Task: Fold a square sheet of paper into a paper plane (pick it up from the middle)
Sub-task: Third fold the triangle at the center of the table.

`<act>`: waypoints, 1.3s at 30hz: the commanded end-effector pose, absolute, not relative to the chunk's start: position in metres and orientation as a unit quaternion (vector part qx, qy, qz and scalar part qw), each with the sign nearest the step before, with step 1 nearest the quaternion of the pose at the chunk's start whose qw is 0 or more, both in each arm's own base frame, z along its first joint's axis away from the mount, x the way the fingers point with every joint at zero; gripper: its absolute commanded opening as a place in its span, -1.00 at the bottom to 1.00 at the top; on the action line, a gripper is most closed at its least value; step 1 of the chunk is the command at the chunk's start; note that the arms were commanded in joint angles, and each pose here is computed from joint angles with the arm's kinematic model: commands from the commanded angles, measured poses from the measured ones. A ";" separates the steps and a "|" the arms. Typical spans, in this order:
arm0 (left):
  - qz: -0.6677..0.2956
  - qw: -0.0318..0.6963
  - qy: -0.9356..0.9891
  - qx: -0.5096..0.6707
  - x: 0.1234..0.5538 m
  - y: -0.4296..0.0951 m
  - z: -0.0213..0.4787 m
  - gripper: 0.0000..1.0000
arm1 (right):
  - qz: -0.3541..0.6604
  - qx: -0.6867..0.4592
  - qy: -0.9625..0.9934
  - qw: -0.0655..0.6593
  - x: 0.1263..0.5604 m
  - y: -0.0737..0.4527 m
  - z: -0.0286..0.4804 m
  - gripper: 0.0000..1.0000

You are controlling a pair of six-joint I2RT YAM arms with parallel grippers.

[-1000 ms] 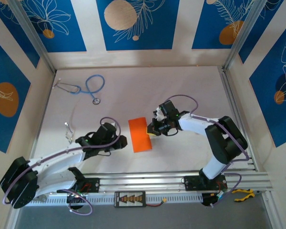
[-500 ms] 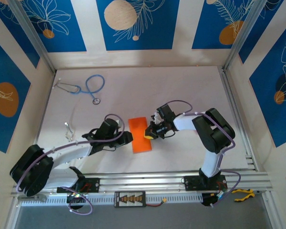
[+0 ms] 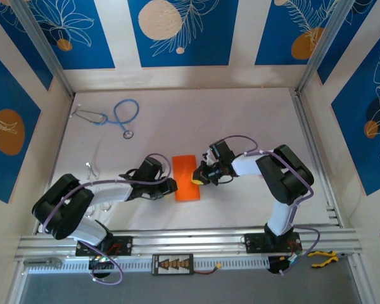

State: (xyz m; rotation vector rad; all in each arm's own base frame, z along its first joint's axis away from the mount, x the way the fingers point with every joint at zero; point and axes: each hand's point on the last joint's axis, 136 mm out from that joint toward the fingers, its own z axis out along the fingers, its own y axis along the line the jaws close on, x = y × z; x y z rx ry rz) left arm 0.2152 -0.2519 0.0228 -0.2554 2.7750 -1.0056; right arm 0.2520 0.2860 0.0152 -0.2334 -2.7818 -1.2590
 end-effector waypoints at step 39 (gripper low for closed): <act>-0.376 0.143 0.906 -0.133 0.239 -0.254 0.040 -0.98 | -0.380 -0.045 -0.923 0.040 0.227 0.282 0.025 -0.81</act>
